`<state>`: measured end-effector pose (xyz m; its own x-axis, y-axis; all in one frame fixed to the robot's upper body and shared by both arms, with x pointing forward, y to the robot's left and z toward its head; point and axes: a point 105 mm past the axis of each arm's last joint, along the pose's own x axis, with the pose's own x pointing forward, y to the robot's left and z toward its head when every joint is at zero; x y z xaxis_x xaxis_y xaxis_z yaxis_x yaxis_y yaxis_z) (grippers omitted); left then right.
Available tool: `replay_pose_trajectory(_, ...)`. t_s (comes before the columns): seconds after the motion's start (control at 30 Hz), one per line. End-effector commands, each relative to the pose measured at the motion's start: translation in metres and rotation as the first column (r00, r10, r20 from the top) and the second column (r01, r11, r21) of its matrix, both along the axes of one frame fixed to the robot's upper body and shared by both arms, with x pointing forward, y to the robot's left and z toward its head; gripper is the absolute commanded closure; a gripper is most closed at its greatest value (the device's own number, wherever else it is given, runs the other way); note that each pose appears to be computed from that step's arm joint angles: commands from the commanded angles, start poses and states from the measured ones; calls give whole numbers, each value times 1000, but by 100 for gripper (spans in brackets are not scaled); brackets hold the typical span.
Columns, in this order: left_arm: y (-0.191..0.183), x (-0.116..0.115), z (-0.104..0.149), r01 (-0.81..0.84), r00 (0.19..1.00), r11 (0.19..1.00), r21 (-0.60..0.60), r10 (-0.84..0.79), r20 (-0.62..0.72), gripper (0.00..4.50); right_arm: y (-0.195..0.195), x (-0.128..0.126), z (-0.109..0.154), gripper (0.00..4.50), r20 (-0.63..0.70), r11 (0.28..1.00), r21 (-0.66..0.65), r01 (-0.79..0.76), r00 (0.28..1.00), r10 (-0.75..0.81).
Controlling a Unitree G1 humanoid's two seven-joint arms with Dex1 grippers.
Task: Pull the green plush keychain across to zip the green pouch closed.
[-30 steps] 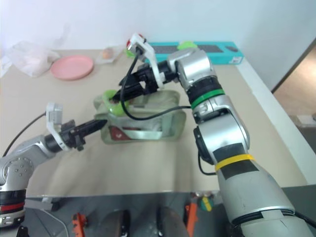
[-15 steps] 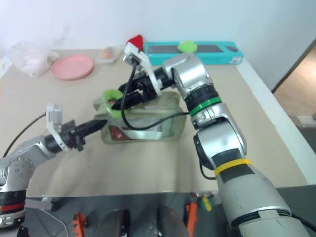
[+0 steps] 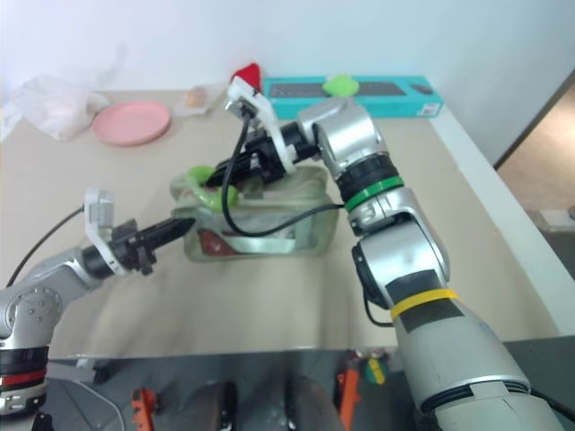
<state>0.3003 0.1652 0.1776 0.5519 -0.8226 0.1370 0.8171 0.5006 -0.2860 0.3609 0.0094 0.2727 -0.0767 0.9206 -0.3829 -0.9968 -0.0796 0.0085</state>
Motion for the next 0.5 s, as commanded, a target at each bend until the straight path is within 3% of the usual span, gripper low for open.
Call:
replay_pose_trajectory(0.03, -3, -3, 4, 11, 1000, 1000, -2, -11, 24, 450, -7, 4, 48, 445, 101, 994, 100, 33, 994, -43)
replay_pose_trajectory(0.23, -3, -2, 5, 13, 1000, 1000, -4, -13, 25, 450, -33, 5, 69, 445, 140, 990, 131, 51, 988, -69)
replay_pose_trajectory(0.5, -5, -2, 4, 24, 999, 1000, -9, -24, 22, 450, -111, 6, 52, 445, 242, 982, 35, 185, 952, -188)
